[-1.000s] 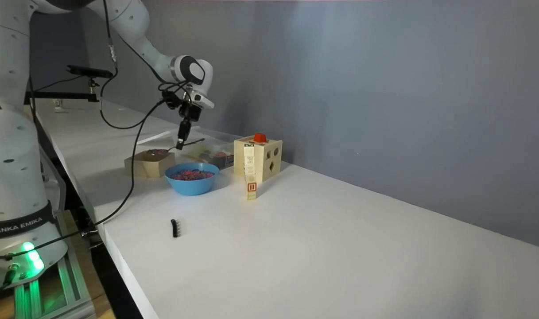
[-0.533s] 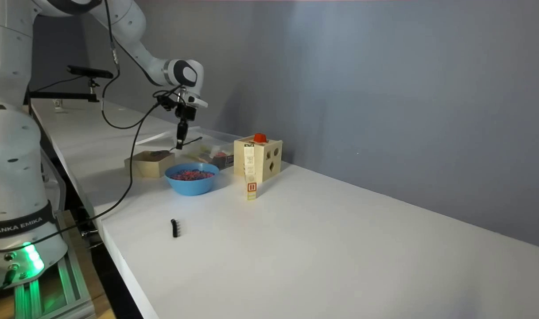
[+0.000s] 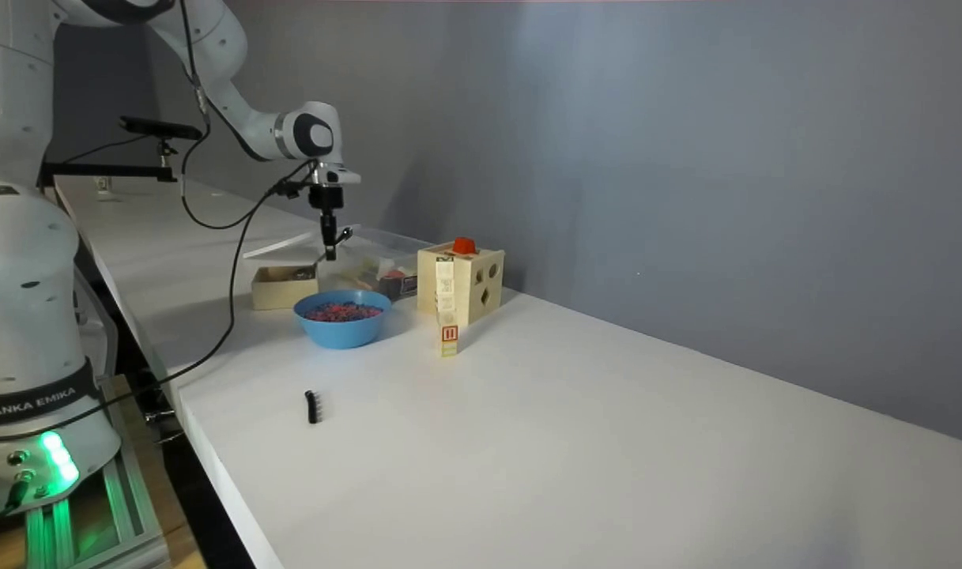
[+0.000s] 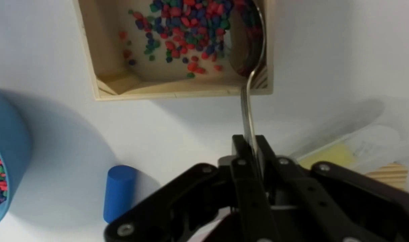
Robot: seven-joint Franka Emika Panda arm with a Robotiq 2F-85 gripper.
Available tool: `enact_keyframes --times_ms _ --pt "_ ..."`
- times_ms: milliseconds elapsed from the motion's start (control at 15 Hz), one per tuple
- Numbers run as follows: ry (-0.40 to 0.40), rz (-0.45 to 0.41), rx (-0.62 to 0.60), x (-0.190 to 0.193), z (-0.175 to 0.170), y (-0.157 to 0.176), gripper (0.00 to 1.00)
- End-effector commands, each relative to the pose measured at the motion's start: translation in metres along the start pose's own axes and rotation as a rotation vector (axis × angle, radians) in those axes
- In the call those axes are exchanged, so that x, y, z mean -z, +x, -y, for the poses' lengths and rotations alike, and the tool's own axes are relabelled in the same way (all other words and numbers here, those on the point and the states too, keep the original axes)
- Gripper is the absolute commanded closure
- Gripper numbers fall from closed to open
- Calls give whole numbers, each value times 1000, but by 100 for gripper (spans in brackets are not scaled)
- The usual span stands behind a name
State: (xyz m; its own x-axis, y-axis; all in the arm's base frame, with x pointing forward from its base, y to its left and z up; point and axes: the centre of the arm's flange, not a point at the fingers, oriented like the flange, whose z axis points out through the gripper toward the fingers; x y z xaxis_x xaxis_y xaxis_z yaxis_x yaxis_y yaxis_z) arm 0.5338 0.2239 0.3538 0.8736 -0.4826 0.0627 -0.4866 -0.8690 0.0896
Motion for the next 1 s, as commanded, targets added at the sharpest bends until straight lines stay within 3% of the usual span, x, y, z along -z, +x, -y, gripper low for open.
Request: enact_keyframes --times_ms 0,200,533,933 --pt "42 -97 37 -1 -11 -17 97" --pt "46 -111 60 0 -18 -22 97" --pt "-79 -74 63 0 -45 -31 97" --pt "-143 -166 -24 13 -88 -23 97"
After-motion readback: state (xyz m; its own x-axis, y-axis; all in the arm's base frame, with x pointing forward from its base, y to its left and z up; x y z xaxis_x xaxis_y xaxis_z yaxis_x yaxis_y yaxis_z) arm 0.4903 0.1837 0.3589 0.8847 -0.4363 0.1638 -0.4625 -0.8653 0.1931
